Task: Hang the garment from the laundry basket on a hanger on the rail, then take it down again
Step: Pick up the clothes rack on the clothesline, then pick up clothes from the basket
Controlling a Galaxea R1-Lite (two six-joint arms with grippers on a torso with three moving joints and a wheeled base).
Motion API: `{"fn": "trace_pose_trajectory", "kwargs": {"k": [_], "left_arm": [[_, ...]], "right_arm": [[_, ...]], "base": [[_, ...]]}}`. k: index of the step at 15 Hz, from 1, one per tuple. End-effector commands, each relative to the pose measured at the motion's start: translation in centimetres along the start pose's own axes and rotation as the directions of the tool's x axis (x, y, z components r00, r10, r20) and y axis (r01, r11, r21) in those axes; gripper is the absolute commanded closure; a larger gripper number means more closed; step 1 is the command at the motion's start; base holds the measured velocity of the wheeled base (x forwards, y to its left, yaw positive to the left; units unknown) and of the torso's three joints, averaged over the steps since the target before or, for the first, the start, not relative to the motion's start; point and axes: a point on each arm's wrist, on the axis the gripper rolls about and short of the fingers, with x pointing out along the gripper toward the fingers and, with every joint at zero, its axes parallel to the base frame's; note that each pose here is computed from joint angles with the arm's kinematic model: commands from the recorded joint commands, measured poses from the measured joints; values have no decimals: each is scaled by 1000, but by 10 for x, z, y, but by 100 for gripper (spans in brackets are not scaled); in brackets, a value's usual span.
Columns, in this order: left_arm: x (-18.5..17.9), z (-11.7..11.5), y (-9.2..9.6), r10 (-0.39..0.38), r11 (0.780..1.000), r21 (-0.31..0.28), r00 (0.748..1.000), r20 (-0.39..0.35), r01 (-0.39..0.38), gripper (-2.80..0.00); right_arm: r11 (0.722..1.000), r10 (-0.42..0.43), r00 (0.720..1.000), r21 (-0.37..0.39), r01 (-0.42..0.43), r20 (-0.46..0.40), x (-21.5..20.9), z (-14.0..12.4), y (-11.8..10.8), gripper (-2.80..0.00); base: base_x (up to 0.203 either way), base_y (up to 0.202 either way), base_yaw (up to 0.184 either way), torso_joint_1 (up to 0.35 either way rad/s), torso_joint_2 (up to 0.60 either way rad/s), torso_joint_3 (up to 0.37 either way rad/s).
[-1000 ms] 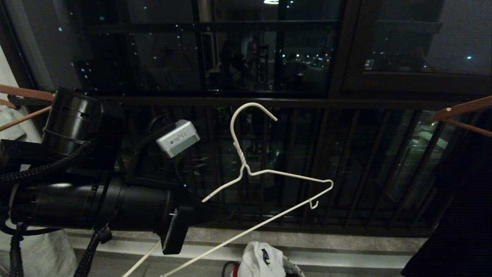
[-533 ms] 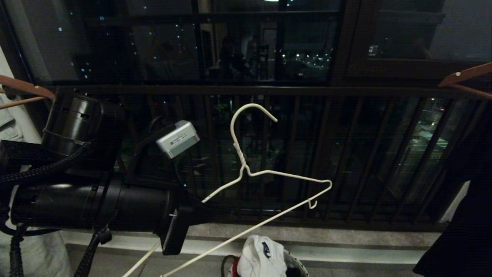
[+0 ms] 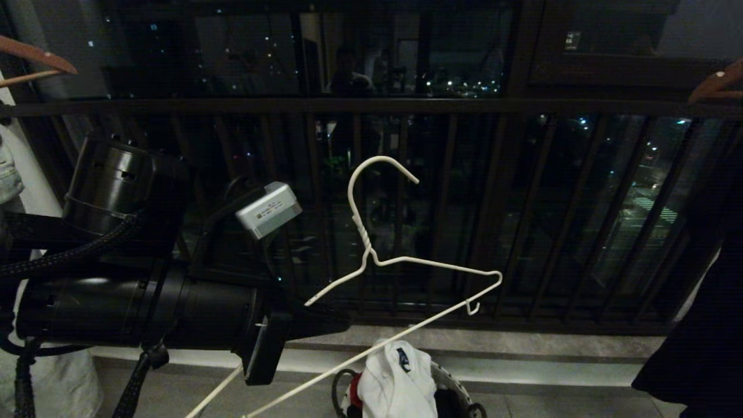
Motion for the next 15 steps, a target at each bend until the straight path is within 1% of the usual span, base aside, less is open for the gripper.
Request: {"fn": "trace_pose_trajectory", "kwargs": {"k": [1,8,15], "left_arm": [[0,-1,0,-2,1000,0,1000,-2,2,0],[0,-1,0,-2,1000,2,1000,0,2,0],[-1,-1,-1,-3,1000,4,1000,2,3,0]], "right_arm": [[1000,1,1000,1,-1,-1,0,0,0,0],[1000,0,1000,1,0,-1,0,0,0,0],[1000,-1,1000,1,1,-1,0,0,0,0]], "base": [[0,0,0,-200,505,312],[0,0,0,-181,492,313],[0,0,0,-129,460,332]]}}
